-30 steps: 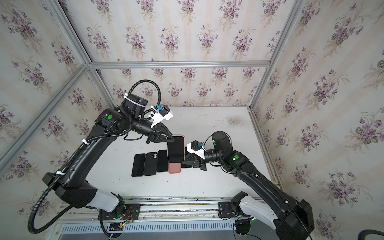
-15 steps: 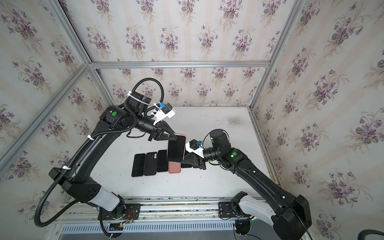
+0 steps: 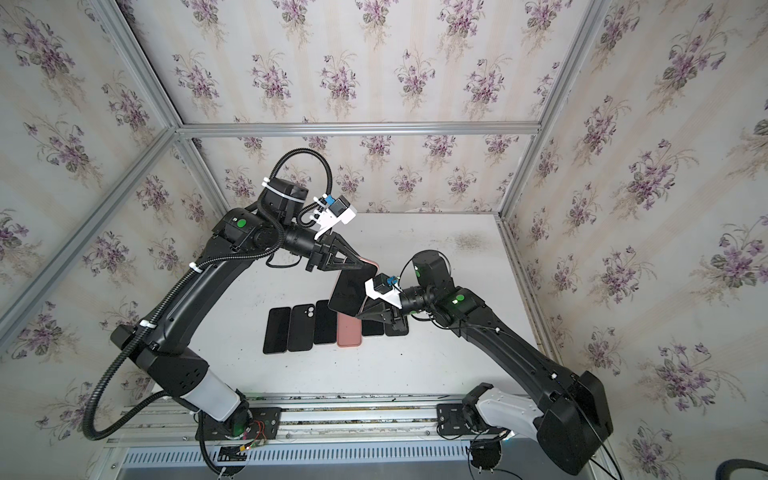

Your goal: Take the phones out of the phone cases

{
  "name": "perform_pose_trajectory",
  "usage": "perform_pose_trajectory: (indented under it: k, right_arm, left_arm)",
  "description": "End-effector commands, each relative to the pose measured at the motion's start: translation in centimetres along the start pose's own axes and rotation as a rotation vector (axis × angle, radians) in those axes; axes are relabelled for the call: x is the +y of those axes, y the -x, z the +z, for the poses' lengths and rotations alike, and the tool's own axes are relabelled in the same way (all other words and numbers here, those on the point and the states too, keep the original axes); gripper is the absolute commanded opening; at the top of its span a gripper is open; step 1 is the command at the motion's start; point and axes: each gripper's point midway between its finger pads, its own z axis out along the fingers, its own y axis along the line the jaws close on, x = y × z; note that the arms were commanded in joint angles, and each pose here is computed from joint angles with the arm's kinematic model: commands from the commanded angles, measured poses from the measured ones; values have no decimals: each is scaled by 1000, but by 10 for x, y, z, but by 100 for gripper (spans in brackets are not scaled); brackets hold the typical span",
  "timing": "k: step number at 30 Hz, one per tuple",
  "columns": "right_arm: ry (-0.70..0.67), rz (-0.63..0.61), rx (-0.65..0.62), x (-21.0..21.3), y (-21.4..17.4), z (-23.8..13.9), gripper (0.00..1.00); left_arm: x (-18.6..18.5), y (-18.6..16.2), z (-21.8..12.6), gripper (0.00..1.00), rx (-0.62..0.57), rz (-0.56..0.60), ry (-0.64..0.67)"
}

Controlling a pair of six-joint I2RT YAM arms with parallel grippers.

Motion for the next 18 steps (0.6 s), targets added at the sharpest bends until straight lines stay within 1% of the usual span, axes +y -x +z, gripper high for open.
perform_pose_trajectory:
  k: [1, 11, 18]
  right_arm:
    - [-26, -231, -92, -9, 33, 0, 4]
    - [-99, -260, -137, -27, 42, 2, 2]
    - [-158, -206, -135, -30, 33, -1, 2]
  left_arm:
    - [6, 11, 2, 0, -30, -8, 8]
    - [11, 12, 8, 0, -36, -40, -16]
    - [9, 15, 5, 0, -51, -51, -24]
